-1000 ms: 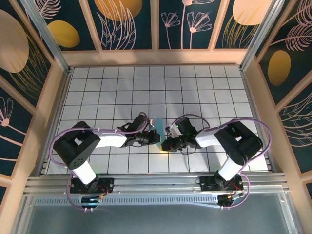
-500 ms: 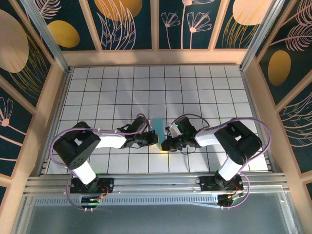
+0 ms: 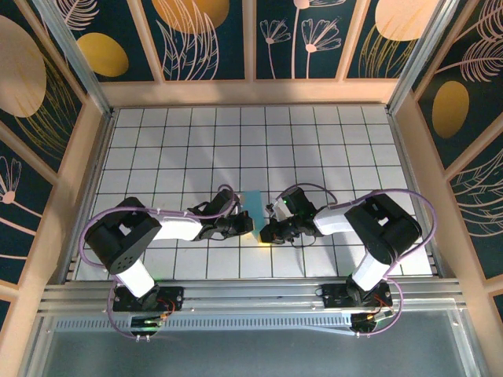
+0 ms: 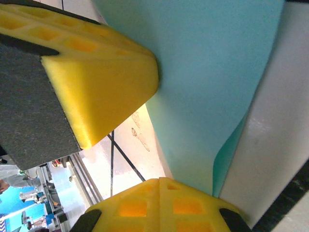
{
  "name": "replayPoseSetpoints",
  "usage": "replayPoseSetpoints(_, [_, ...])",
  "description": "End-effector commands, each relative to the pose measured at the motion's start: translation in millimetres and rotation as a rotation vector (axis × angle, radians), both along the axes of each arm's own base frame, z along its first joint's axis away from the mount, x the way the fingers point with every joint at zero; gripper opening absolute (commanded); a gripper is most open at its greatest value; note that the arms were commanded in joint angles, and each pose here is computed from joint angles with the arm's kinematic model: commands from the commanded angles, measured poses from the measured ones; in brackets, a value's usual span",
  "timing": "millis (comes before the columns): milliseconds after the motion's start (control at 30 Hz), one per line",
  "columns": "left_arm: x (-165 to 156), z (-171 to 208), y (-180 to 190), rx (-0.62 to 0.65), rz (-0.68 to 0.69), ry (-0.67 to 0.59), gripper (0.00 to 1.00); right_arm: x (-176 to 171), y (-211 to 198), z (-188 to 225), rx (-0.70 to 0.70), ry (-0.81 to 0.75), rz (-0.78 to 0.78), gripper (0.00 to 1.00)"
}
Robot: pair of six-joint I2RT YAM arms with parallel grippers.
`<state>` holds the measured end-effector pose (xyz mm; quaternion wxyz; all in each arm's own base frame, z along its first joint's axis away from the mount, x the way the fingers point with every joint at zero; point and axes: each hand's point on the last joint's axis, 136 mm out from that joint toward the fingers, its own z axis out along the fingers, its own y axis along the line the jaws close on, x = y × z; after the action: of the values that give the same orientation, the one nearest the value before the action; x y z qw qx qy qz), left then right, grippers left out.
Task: Fold a paper plane with a square sheet of paper (fold left side to right side)
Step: Third fold the triangle at the center of the table.
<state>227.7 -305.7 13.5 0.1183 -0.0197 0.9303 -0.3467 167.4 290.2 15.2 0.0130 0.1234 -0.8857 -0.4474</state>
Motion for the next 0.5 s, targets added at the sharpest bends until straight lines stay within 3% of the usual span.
replayPoseSetpoints(0, [0.7, -7.1, 11.9, 0.045, 0.045, 0.000, 0.00, -8.8, -31.0, -46.4, -0.206, 0.040, -0.034, 0.00])
replayPoseSetpoints(467, [22.0, -9.8, 40.8, 0.082, 0.121, -0.033, 0.01, -9.7, -31.3, -48.2, -0.217, 0.048, -0.025, 0.00])
